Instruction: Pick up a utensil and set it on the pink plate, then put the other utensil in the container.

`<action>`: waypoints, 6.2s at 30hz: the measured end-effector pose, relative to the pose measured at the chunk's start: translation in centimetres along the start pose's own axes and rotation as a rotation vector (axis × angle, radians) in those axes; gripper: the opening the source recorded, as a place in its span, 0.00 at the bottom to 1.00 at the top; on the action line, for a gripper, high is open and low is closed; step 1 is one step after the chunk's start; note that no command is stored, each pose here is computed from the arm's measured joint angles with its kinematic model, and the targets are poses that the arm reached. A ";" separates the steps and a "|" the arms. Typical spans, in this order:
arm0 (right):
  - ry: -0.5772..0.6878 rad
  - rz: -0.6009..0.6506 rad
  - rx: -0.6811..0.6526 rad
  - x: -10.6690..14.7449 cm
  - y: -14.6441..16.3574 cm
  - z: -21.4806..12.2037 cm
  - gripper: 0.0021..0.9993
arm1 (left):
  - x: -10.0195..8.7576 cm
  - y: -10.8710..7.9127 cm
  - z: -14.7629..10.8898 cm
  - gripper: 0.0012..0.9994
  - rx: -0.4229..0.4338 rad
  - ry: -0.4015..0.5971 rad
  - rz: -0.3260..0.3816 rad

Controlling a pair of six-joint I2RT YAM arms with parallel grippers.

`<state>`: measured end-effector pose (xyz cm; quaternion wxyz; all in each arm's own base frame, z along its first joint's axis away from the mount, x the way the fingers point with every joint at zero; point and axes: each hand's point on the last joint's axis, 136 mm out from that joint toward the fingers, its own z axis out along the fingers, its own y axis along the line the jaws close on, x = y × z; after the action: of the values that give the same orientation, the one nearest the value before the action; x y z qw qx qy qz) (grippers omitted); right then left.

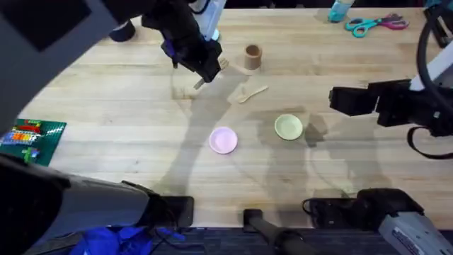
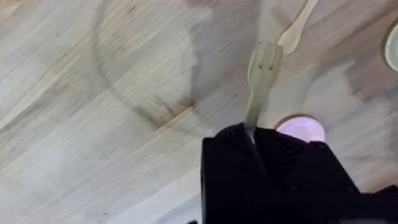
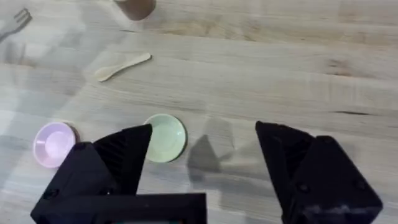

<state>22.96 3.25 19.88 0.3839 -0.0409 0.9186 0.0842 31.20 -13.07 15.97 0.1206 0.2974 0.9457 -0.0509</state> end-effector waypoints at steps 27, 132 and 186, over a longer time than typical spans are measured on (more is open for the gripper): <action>0.000 0.000 0.000 0.0 0.0 0.0 1.00 | 7.3 -7.8 5.4 0.04 0.091 0.074 0.179; 0.000 0.000 0.000 0.0 0.0 0.0 1.00 | 9.0 -9.2 5.9 0.99 0.150 0.013 0.098; 0.138 0.291 -0.043 -1.6 0.9 0.8 1.00 | -3.2 14.4 -4.9 0.99 0.026 -0.680 -0.091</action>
<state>24.51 4.27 20.53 0.3026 0.0789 0.9370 0.1557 41.08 -2.25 21.16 0.4229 0.2223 0.8630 -0.1646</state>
